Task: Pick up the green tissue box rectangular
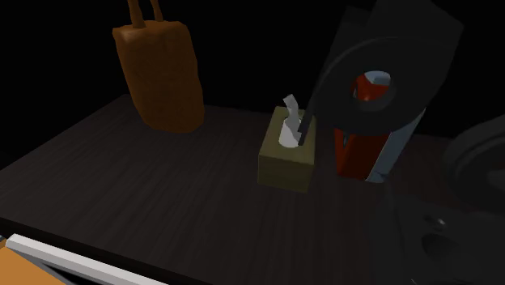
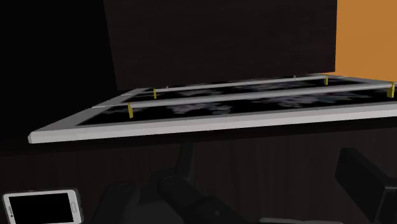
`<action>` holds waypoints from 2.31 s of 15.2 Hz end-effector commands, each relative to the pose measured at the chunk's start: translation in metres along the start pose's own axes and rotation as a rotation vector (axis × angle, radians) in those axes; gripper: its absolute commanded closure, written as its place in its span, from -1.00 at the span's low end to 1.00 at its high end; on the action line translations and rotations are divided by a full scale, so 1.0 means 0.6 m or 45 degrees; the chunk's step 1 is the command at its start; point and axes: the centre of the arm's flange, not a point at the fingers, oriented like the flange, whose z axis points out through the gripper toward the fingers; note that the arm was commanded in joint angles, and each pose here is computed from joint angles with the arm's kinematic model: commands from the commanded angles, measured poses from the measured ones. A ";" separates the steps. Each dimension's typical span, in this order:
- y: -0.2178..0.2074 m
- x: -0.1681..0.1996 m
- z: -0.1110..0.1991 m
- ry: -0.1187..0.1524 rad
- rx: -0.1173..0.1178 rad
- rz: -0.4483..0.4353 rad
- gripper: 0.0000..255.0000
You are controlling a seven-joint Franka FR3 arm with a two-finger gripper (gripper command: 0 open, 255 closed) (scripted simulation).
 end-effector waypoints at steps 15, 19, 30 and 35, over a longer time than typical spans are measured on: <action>-0.184 0.310 0.048 -0.130 -0.330 0.114 -1.00; -0.228 0.400 0.076 -0.167 -0.424 0.147 -1.00; -0.310 0.607 0.168 -0.252 -0.640 0.222 -1.00; -0.309 0.613 0.212 -0.252 -0.640 0.222 -1.00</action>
